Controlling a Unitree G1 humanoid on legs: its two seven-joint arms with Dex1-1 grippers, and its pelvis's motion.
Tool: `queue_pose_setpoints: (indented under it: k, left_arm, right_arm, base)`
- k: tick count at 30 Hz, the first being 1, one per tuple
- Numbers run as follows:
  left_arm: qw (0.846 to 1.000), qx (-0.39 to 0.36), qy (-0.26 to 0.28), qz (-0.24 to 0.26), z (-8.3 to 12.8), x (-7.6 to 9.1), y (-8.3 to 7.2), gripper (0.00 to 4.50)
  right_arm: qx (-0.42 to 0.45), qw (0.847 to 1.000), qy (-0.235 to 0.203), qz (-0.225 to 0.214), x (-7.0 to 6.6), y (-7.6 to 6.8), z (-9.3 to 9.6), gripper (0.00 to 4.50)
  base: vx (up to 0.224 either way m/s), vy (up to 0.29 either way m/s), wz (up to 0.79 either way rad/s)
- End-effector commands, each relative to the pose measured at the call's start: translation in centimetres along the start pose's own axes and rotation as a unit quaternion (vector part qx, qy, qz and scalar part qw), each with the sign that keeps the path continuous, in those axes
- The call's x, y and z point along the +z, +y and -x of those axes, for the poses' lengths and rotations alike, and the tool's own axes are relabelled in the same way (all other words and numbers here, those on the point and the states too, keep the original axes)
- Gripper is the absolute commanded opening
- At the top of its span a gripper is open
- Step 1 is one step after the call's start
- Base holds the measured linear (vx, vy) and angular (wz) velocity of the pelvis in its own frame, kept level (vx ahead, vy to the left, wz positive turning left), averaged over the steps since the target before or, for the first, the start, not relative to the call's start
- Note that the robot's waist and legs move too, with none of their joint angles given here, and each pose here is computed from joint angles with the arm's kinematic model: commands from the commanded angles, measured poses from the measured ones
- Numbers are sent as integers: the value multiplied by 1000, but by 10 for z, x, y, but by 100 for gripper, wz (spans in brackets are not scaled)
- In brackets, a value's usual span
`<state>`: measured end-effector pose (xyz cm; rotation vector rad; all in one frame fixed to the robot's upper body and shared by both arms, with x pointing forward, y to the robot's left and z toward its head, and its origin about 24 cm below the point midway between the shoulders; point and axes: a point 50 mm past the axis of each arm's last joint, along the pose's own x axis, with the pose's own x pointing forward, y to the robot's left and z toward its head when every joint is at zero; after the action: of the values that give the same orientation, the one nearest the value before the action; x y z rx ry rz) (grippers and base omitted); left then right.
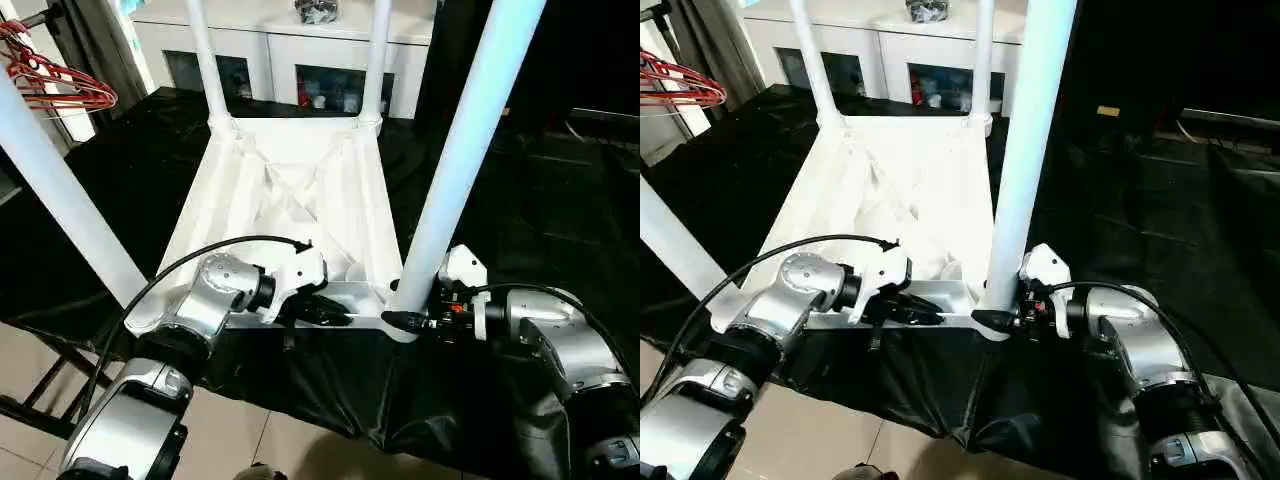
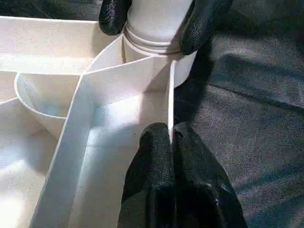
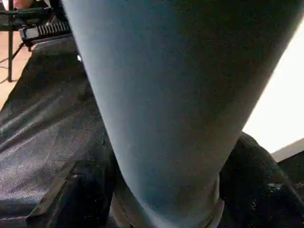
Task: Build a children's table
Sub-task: Rotate leg to tighten
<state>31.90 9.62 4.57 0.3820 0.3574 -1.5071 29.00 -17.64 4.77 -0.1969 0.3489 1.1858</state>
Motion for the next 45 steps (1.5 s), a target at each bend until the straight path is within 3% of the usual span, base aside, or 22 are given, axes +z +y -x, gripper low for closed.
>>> queue_pose_setpoints:
  k: [1, 4, 6, 9, 10, 12, 18, 19, 23, 24, 27, 31, 36, 45]
  left_arm:
    - [999, 18, -31, -25, -2, 15, 4, 0]
    - [998, 47, -28, -16, -4, 14, 8, 0]
    - [996, 81, -25, -10, -10, 16, 12, 0]
    - [992, 123, -18, -5, -18, 19, 17, 0]
    - [989, 148, -19, 4, -25, 23, 21, 0]
    - [987, 159, -20, 7, -28, 25, 22, 0]
    - [983, 177, -45, 9, -61, 48, 19, 0]
    - [985, 167, -49, 5, -66, 50, 16, 0]
    - [986, 157, -50, -1, -68, 50, 14, 0]
    - [987, 152, -51, -5, -67, 49, 13, 0]
    - [989, 138, -55, -11, -63, 47, 11, 0]
    - [990, 126, -56, -13, -52, 40, 11, 0]
    - [992, 117, -48, -14, -38, 30, 13, 0]
    - [997, 49, -52, -29, -23, 27, 7, 0]
  right_arm:
    - [77, 997, 16, 0, -7, 19, -17, 259]
    - [31, 999, 2, -9, -6, 15, -22, 259]
    - [-53, 998, 0, -39, -9, 4, -31, 259]
    - [-140, 988, -1, -66, -15, -5, -42, 259]
    - [-188, 978, 4, -88, -19, -9, -48, 258]
    - [-206, 974, 4, -94, -19, -10, -51, 258]
    - [-304, 943, 13, -134, -16, -12, -80, 258]
    - [-301, 945, -2, -129, -12, -11, -84, 311]
    - [-290, 946, -33, -141, -5, -11, -87, 333]
    - [-287, 946, -40, -147, -3, -11, -87, 359]
    - [-291, 948, -30, -125, -3, -13, -84, 373]
    - [-270, 959, -30, -87, -4, -17, -71, 373]
    - [-138, 988, -61, -38, 1, -1, -57, 373]
    - [-20, 999, -34, -11, -5, 10, -34, 373]
  base:
    - [0, 0, 0]
    - [0, 0, 0]
    - [0, 0, 0]
    - [0, 0, 0]
    - [0, 0, 0]
    - [0, 0, 0]
    - [0, 0, 0]
    - [0, 0, 0]
    - [0, 0, 0]
    - [0, 0, 0]
    - [0, 0, 0]
    - [0, 0, 0]
    - [0, 0, 0]
    - [0, 0, 0]
